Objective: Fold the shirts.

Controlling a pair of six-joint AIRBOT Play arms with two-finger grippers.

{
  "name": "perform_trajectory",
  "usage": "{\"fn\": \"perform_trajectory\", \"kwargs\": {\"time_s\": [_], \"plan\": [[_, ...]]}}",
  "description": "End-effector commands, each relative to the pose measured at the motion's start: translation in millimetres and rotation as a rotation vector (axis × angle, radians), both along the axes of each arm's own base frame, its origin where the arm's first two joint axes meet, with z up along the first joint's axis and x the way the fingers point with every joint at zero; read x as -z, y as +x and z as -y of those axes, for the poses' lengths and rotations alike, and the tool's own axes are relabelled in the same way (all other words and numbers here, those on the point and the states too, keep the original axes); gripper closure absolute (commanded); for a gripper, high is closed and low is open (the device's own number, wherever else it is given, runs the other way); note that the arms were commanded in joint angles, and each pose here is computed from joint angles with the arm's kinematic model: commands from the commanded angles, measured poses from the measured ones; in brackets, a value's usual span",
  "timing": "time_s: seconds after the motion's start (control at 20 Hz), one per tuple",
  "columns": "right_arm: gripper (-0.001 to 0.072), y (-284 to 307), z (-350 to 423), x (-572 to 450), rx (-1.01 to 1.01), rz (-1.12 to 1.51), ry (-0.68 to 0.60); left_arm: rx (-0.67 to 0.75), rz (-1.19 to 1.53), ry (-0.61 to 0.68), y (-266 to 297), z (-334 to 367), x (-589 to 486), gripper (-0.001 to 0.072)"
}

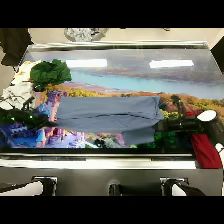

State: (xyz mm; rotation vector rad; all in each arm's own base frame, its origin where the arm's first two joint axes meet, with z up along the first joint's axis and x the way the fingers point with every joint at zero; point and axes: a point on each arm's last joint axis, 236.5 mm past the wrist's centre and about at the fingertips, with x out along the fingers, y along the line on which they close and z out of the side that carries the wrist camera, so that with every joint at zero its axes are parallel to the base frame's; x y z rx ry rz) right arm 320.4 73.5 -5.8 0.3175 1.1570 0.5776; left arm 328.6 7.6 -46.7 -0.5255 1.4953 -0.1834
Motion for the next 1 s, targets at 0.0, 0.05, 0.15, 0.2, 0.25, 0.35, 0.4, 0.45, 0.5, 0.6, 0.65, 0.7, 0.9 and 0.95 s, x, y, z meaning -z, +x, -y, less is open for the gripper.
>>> {"fn": "perform_trajectory", "kwargs": {"time_s": [0.0, 0.05, 0.15, 0.2, 0.25, 0.35, 0.4, 0.45, 0.5, 0.6, 0.65, 0.7, 0.9, 0.95], "plan": [[0.0676, 54, 18, -33, 0.075, 0.125, -0.033, -0.059, 0.150, -0.029, 50, 7, -32, 0.0680], [0.0676, 71, 24, -36, 0.095, 0.150, -0.040, -0.074, 0.184, -0.016, 66, 6, -38, 0.0680], [0.0676, 104, 34, -35, 0.138, 0.169, -0.039, -0.096, 0.215, -0.011, 96, 6, -44, 0.0680], [0.0676, 122, 36, -34, 0.165, 0.178, -0.018, -0.102, 0.219, -0.016, 109, 6, -45, 0.0680], [0.0676, 138, 38, -32, 0.195, 0.188, 0.006, -0.109, 0.214, -0.021, 123, 8, -42, 0.0679], [0.0675, 165, 43, -18, 0.250, 0.187, 0.041, -0.128, 0.189, -0.034, 146, 10, -29, 0.0679], [0.0675, 175, 45, -7, 0.275, 0.173, 0.055, -0.126, 0.181, -0.038, 154, 11, -21, 0.0679], [0.0675, 181, 41, 3, 0.294, 0.155, 0.085, -0.123, 0.175, -0.048, 162, 14, -14, 0.0679], [0.0674, 187, 39, 13, 0.315, 0.148, 0.101, -0.124, 0.171, -0.060, 168, 17, -8, 0.0678], [0.0673, 193, 36, 34, 0.325, 0.134, 0.092, -0.132, 0.143, -0.069, 174, 17, 9, 0.0678], [0.0672, 193, 32, 44, 0.320, 0.119, 0.088, -0.140, 0.122, -0.073, 173, 17, 18, 0.0678], [0.0672, 191, 31, 52, 0.313, 0.104, 0.084, -0.142, 0.103, -0.076, 172, 17, 27, 0.0677], [0.0288, 181, 35, 28, 0.185, 0.160, 0.078, -0.140, 0.094, -0.080, 171, 13, 26, 0.0073], [0.0110, 174, 39, 9, 0.093, 0.217, 0.065, -0.139, 0.105, -0.081, 173, 7, 16, 0.0074]]}}
